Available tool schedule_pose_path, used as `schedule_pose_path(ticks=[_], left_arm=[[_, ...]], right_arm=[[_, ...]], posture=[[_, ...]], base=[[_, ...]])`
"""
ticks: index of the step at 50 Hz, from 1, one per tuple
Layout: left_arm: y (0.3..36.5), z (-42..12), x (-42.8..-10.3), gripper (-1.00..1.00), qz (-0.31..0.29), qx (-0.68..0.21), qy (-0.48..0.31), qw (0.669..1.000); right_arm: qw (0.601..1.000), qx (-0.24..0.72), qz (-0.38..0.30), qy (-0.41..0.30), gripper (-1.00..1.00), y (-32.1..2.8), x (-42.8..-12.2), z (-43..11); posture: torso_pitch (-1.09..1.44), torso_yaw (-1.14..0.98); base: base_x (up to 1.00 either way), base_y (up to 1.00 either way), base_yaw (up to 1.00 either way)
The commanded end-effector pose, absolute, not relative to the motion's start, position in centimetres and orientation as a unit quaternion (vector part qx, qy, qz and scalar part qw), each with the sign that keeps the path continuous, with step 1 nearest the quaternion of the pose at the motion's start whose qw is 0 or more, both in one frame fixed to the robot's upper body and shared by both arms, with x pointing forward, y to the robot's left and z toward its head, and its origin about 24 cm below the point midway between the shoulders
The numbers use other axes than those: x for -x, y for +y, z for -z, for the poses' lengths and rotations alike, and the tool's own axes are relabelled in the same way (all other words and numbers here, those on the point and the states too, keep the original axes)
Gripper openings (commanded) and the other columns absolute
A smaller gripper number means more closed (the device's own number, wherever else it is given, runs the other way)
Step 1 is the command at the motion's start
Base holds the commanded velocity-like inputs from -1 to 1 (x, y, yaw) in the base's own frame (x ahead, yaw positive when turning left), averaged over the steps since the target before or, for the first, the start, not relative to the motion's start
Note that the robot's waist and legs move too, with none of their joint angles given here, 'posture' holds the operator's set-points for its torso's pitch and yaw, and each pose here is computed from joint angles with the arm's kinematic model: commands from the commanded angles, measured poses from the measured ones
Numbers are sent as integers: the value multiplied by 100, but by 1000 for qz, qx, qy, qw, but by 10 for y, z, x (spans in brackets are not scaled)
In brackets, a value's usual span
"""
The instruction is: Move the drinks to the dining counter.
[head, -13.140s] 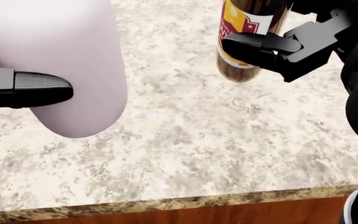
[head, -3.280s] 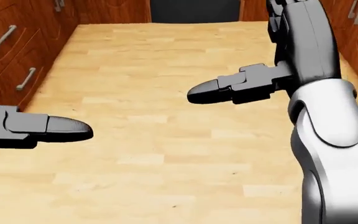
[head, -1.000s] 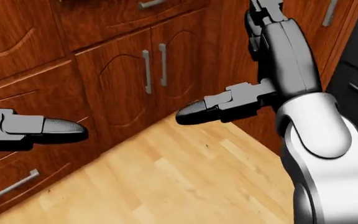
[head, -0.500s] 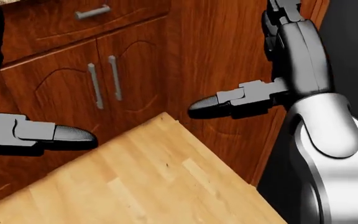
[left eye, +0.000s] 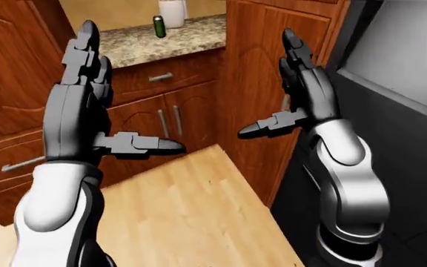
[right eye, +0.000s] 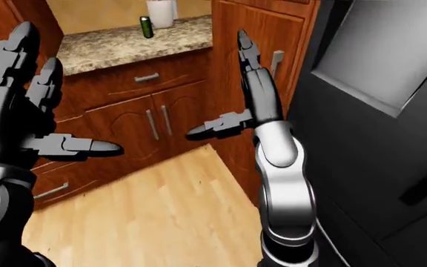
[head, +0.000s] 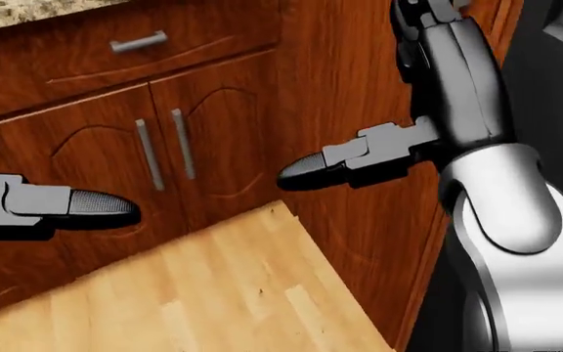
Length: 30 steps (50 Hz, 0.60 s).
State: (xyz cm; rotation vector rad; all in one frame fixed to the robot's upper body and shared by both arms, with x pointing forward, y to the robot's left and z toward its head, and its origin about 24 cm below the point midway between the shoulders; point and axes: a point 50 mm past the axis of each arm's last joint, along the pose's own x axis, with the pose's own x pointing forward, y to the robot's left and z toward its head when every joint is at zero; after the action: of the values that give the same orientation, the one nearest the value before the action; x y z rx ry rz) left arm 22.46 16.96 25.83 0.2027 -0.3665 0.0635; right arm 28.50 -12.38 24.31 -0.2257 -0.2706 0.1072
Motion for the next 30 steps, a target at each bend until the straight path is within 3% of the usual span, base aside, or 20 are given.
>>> schedule_pose_path(ticks=[1,11,23,30], left_arm=[[170,-266,-222,100,-35,-105,-210,972],[168,-270,-221,100,-32,-109,-212,971],[166,-268,-221,100,-29,-108,-211,971],[167,-269,-222,100,-31,-108,-211,971]], right_arm=[[978,112,-52,-166,100,-123,-281,-255],[978,121,-28,-167,100,-127,-284,-260],[976,126,-39,-173,100,-123,-282,-264],[977,120,-47,-172,100,-121,-282,-264]], posture=[[0,0],[0,0],[0,0],[0,0]], base=[[0,0,100],[2,1,78],[84,0,0],[42,0,99]])
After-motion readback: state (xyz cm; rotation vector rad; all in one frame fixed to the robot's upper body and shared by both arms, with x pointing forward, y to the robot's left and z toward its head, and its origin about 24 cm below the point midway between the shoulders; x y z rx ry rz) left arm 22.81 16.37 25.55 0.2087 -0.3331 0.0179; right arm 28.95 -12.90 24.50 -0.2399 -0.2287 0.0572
